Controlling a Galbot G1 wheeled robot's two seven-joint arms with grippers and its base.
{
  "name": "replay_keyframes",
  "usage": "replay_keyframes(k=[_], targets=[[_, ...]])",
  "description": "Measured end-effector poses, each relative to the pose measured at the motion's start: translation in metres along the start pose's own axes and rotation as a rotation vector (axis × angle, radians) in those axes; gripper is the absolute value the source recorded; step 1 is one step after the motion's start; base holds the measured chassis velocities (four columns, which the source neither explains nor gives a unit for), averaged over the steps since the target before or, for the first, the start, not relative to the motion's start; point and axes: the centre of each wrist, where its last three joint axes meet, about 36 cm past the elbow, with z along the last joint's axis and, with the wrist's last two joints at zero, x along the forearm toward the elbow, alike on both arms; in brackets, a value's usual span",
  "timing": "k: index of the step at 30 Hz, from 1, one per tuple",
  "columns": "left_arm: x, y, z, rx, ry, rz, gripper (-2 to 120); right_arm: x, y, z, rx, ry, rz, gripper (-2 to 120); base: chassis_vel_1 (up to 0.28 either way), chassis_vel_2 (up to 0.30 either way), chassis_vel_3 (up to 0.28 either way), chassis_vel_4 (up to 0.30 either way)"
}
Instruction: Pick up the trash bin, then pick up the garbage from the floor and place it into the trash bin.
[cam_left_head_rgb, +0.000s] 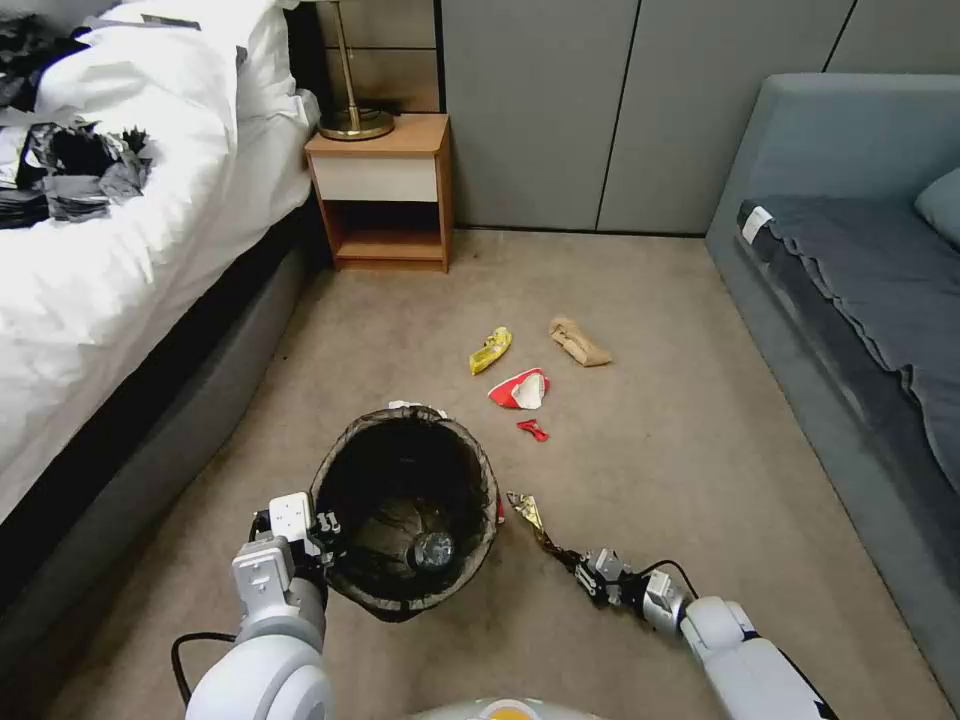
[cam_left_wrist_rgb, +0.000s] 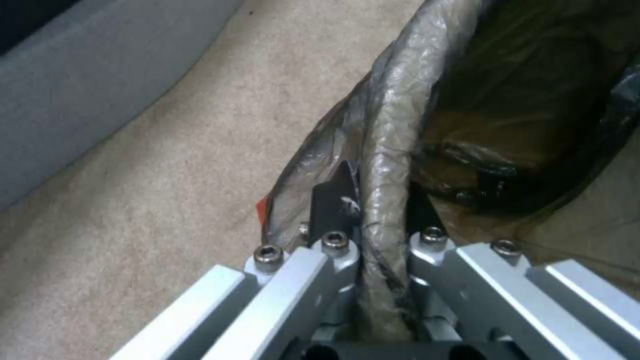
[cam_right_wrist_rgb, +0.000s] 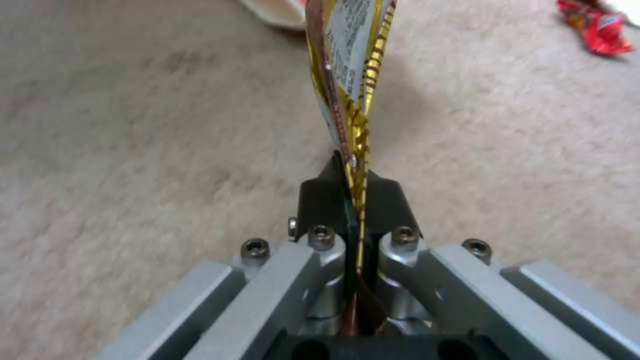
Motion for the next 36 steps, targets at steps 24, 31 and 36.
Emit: replay_keyframes(k=[24, 31, 36], targets=[[-0.011, -0.004, 0.010, -0.032, 0.030, 0.015, 0, 0.032, 0.023, -0.207, -0.008, -0.690, 0.252, 0, 0.000, 0.000, 0.000, 0.000], [-0.013, -0.007, 0.011, -0.027, 0.032, 0.023, 0, 0.033, 0.068, -0.262, 0.022, -0.791, 0.153, 0, 0.000, 0.000, 0.000, 0.000], [-0.012, -0.009, 0.011, -0.028, 0.032, 0.027, 0, 0.019, 0.119, -0.276, 0.025, -0.793, 0.051, 0, 0.000, 0.000, 0.000, 0.000]])
